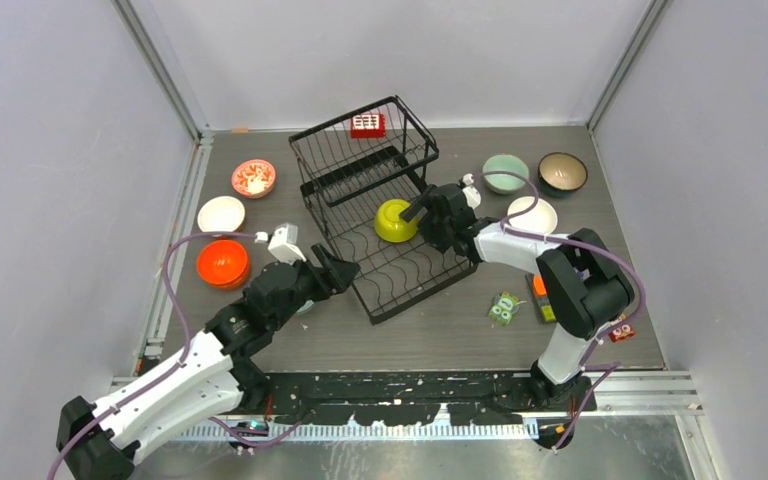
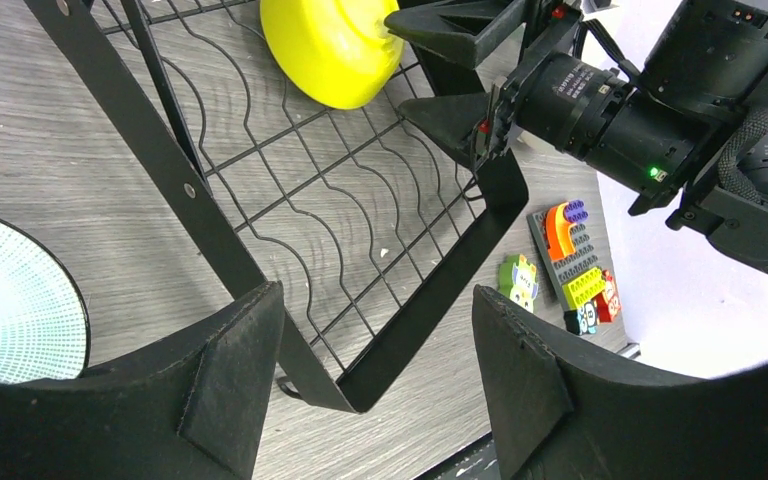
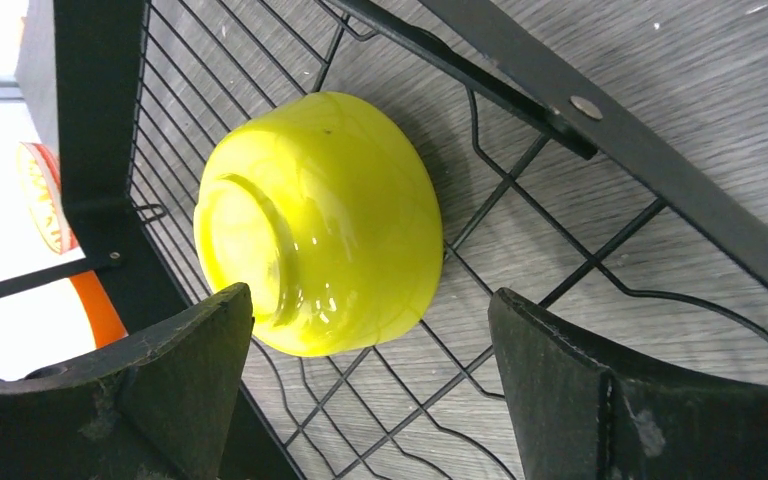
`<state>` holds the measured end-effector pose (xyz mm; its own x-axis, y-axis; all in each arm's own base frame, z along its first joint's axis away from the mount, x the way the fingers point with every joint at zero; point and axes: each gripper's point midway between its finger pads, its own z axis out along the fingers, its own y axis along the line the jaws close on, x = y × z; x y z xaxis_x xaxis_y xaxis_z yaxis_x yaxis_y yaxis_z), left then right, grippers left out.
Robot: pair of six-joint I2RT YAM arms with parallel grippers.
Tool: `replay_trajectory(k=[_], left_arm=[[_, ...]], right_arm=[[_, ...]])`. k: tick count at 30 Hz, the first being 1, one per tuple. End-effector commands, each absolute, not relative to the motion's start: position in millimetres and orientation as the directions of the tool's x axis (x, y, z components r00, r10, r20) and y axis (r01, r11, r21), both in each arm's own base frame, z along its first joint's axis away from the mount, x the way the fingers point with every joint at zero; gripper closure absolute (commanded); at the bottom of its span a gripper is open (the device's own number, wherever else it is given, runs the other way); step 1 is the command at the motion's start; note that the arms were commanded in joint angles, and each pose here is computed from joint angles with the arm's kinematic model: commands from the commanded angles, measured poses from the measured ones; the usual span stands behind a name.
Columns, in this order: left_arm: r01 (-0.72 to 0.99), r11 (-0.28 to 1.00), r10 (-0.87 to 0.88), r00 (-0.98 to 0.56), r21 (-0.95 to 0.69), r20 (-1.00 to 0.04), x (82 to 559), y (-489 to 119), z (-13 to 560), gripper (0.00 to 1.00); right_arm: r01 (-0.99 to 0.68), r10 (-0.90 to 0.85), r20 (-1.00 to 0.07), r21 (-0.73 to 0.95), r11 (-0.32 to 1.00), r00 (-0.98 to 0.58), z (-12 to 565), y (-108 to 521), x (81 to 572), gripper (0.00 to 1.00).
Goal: Unload the bowls from the dish rack
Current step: Pick up the bowl from the dish rack.
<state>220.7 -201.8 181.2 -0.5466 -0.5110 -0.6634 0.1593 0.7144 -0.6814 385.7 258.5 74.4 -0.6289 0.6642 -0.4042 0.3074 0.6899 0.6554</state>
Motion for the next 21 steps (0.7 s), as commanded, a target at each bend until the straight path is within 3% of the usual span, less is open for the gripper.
replay_trajectory(k=[1, 21], left_arm=[[0.173, 0.687, -0.542, -0.524, -0.706, -0.657, 220, -201, 191, 0.3], [0.171, 0.674, -0.572, -0.494, -0.719, -0.654, 218, -193, 195, 0.3]], right_arm=[[0.313, 0.712, -0.371, 0.71, 0.631, -0.596, 84, 268, 384, 0.09], [0.371, 0.827, -0.306, 0.783, 0.5, -0.471, 70, 267, 392, 0.11]])
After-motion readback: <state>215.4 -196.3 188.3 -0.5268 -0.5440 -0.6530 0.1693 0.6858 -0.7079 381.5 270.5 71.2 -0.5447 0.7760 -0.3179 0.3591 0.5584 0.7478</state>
